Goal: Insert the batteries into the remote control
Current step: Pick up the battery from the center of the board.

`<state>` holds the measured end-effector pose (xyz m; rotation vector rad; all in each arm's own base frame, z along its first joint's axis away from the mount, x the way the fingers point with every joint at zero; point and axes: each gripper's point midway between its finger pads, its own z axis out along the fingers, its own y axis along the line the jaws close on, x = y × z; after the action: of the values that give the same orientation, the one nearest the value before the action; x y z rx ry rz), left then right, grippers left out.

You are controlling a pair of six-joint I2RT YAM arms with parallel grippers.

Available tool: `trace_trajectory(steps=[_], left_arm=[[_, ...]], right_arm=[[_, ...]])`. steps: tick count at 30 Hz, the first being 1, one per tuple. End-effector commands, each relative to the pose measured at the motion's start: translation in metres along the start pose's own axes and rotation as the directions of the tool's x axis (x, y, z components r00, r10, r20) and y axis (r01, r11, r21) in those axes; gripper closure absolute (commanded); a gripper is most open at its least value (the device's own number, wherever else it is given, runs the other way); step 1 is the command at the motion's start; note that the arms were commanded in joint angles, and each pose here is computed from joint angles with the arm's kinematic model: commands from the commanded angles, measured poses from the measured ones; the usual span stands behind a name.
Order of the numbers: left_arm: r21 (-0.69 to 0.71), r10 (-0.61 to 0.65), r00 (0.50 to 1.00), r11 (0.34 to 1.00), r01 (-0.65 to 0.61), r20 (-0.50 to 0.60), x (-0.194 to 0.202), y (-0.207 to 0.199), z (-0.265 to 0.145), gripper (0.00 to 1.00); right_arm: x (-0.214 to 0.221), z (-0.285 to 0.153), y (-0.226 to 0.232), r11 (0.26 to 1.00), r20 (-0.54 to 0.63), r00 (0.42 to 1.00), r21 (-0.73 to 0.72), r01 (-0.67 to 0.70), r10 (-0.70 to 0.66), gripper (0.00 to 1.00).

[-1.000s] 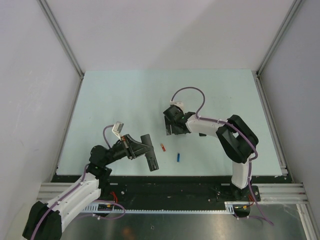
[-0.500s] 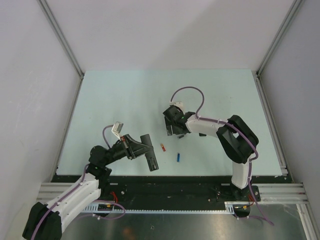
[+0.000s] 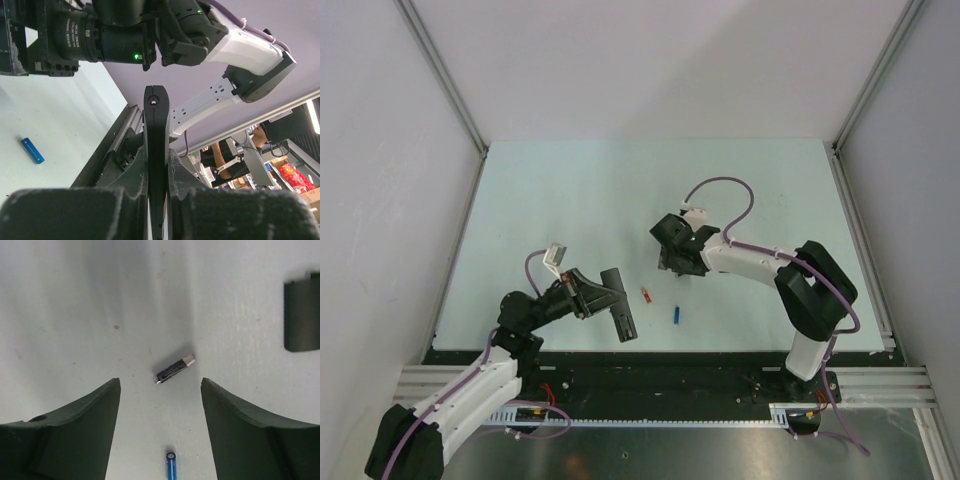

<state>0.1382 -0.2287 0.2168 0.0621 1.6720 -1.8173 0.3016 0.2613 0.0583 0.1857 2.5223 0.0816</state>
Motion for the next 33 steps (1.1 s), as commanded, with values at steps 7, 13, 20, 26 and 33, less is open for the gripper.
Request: trace_trajectory(steps=[7, 13, 20, 26, 33], left_arm=[[-0.003, -0.017, 0.999, 1.000, 0.017, 0.038, 0.000, 0.006, -0.005, 1.00], [-0.008, -0.021, 0.999, 1.000, 0.021, 0.041, -0.001, 0.008, -0.005, 1.00], [-0.009, -0.017, 0.999, 1.000, 0.018, 0.038, 0.000, 0.008, -0.005, 1.00], [-0.015, -0.019, 0.999, 1.000, 0.020, 0.031, 0.001, 0.010, -0.005, 1.00], [-0.021, -0.022, 0.999, 1.000, 0.022, 0.026, 0.002, 0.012, -0.005, 1.00]], right_arm=[[-0.001, 0.013, -0.009, 0.924, -0.050, 0.923, 0.029, -0.380, 0.381, 0.47], [0.001, 0.022, -0.008, 0.875, -0.096, 0.870, 0.042, -0.482, 0.484, 0.53], [0.008, 0.027, -0.011, 0.859, -0.121, 0.850, 0.075, -0.507, 0.512, 0.54], [0.010, 0.025, -0.021, 0.860, -0.109, 0.854, 0.110, -0.498, 0.508, 0.55], [0.016, 0.029, -0.029, 0.862, -0.116, 0.856, 0.133, -0.489, 0.503, 0.56]])
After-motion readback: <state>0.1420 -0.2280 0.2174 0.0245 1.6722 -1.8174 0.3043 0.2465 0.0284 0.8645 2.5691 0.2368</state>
